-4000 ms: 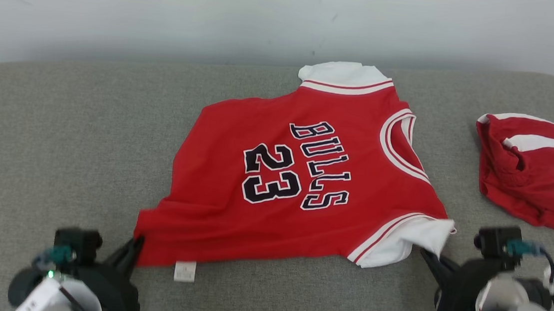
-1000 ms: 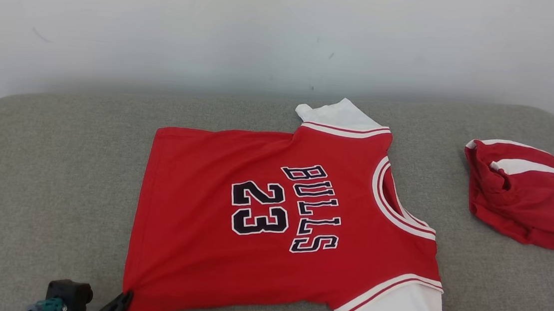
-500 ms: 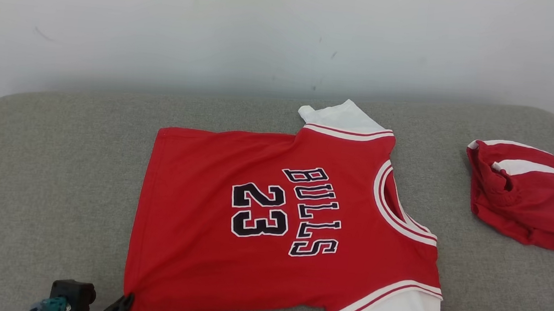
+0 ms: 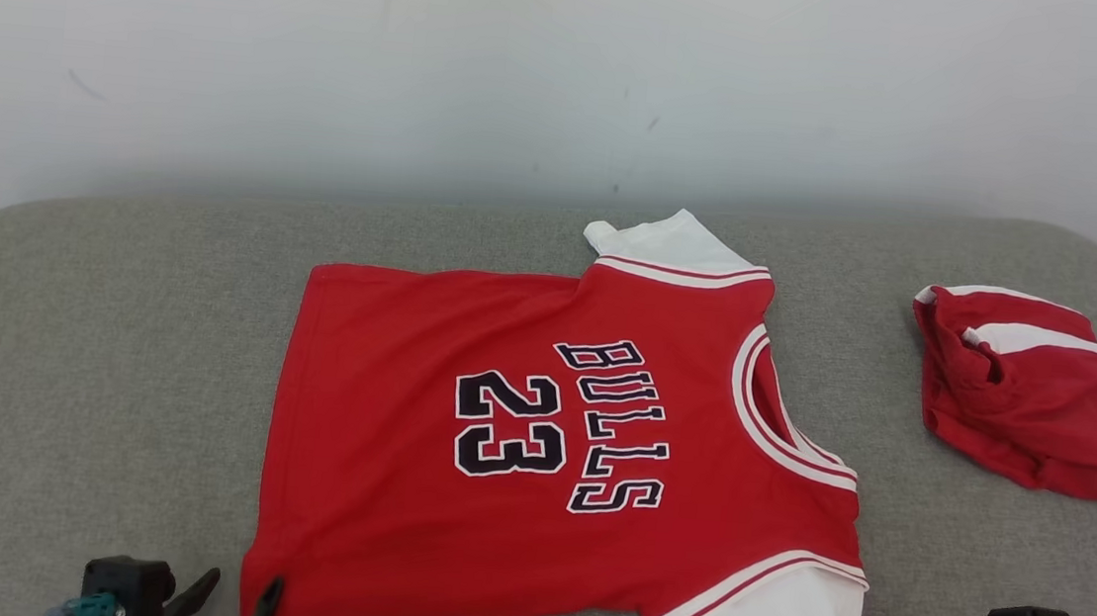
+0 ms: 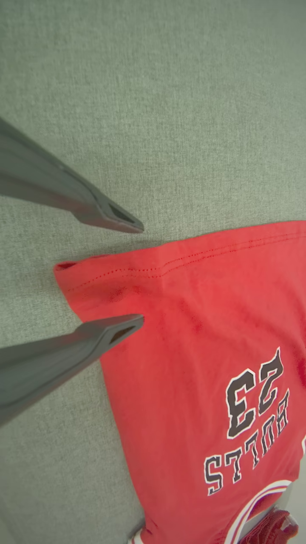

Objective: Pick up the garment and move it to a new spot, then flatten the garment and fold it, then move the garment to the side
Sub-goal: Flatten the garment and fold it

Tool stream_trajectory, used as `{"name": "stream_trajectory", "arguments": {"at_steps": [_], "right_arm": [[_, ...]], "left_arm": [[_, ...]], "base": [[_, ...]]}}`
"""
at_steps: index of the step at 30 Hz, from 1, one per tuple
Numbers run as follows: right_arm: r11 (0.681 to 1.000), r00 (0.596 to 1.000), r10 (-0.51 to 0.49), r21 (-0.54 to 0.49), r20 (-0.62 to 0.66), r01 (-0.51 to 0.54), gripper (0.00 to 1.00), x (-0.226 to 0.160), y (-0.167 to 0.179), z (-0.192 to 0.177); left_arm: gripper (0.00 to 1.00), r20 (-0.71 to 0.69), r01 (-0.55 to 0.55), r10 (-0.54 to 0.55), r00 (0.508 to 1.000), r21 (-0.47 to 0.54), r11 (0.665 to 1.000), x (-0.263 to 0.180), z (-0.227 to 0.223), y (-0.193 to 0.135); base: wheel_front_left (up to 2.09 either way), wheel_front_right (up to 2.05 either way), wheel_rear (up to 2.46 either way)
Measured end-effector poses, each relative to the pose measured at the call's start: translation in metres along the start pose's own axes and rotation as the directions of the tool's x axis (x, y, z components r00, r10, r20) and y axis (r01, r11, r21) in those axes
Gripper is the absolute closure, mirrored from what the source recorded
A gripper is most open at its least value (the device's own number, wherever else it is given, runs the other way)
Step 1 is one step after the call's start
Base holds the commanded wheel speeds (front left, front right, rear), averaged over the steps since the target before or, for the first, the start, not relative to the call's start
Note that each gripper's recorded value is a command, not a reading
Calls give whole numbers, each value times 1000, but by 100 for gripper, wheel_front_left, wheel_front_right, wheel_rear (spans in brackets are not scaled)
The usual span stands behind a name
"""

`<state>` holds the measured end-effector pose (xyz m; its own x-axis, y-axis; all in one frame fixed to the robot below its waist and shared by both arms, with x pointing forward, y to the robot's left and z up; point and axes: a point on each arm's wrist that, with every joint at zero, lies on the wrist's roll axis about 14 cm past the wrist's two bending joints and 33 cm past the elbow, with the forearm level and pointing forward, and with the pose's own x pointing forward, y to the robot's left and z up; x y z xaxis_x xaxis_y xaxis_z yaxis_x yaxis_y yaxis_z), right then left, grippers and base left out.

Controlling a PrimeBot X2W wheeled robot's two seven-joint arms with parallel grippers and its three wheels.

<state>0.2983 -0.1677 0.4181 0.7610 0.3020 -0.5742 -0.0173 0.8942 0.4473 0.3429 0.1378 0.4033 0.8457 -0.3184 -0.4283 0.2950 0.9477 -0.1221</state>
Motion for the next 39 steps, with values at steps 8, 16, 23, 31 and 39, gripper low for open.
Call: {"name": "stream_trajectory", "arguments": {"at_steps": [8, 16, 23, 31, 39], "right_arm": [[1000, 992, 15, 6, 123, -16, 0, -18, -1, 34], [998, 935, 65, -27, 348, -59, 0, -27, 20, 85], [996, 836, 73, -76, 544, -38, 0, -33, 29, 126], [985, 748, 24, -142, 664, 95, 0, -46, 10, 140], [979, 731, -53, -109, 681, 172, 0, -49, -16, 128]], "left_arm": [[0, 91, -21, 21, 996, -1, 1000, -5, 18, 4], [0, 292, -62, 63, 954, -12, 998, -9, 66, 10], [0, 345, -110, 124, 930, -59, 992, -14, 76, 23], [0, 342, -192, 215, 915, -101, 976, -16, 67, 40], [0, 352, -220, 245, 903, -110, 969, -21, 63, 39]], "base": [[0, 0, 0], [0, 0, 0], [0, 0, 0], [0, 0, 0], [0, 0, 0]]}}
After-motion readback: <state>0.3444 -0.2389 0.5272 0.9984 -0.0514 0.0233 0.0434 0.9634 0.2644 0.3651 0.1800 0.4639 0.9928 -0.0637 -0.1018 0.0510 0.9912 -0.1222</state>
